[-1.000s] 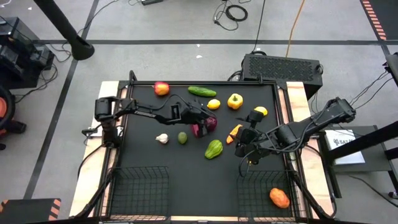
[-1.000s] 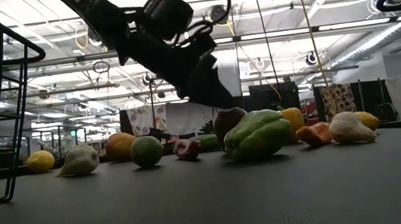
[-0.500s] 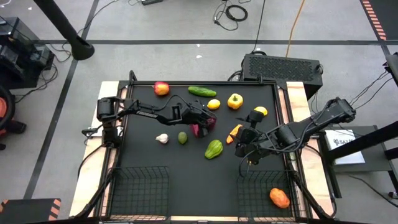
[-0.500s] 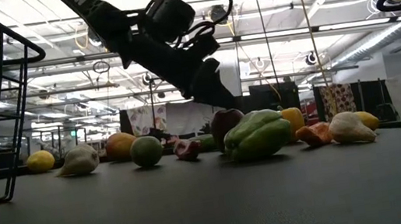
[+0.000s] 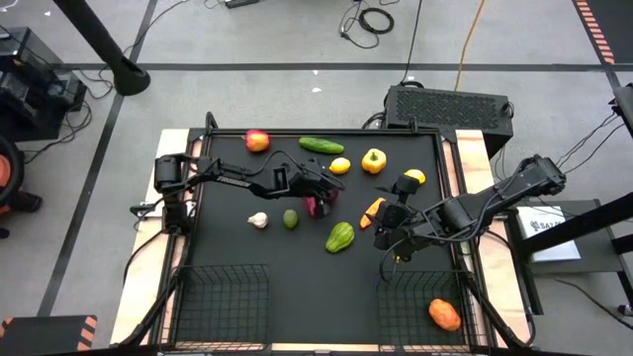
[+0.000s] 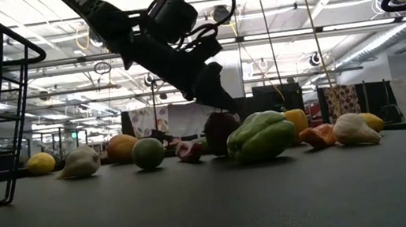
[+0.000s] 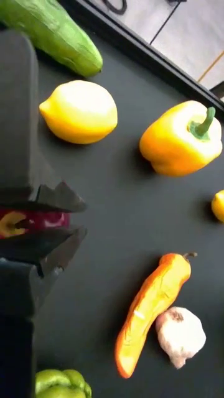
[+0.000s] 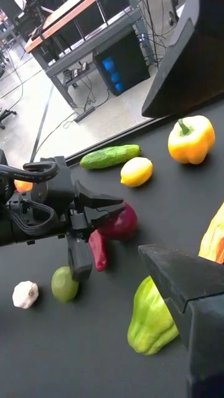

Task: Sort produce into baskets
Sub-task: Put the bottom red apple into the left wire basket

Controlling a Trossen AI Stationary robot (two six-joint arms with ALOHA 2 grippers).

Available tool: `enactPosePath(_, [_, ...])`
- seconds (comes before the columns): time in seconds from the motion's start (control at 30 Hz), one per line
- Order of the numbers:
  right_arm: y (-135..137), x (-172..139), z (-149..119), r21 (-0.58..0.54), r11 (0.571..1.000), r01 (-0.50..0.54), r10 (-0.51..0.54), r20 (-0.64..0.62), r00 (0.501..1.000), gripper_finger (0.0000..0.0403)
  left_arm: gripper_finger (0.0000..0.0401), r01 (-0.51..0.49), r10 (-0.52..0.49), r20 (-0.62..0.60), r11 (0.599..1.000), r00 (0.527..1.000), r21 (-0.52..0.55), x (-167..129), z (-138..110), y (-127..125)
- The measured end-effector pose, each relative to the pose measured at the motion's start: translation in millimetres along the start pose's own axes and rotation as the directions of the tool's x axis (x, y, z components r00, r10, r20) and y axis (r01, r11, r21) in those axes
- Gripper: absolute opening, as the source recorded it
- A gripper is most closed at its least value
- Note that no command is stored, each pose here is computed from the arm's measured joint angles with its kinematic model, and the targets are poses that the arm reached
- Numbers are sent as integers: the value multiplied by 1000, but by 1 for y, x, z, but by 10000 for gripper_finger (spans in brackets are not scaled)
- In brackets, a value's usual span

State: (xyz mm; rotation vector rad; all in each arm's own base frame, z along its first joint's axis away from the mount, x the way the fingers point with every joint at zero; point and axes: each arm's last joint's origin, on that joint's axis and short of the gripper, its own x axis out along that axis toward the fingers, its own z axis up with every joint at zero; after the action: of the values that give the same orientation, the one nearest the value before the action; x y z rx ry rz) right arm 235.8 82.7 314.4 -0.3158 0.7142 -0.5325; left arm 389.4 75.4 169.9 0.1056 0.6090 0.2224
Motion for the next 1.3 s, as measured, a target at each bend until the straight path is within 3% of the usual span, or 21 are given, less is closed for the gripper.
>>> enactPosePath(0.27, [0, 0, 0, 0, 1000, 0, 0, 0, 1000, 341, 8, -10, 10, 5, 1000, 1000, 3, 0, 0, 3])
enactPosePath(0.4, [0, 0, 0, 0, 1000, 0, 0, 0, 1000, 341, 8, -16, 16, 14, 1000, 1000, -4, 0, 1, 5])
enactPosePath(0.6, [0, 0, 0, 0, 1000, 0, 0, 0, 1000, 341, 59, -23, 26, 92, 999, 995, -42, 0, 8, 6])
enactPosePath(0.87, [1, 0, 0, 0, 1000, -25, 25, -8, 1000, 341, 145, -36, 38, 48, 999, 998, -41, -4, 12, 7])
enactPosePath(1.3, [-1, 0, -9, 35, 999, -32, 34, -83, 996, 341, 160, -35, 33, -27, 998, 999, -48, -27, 17, 12])
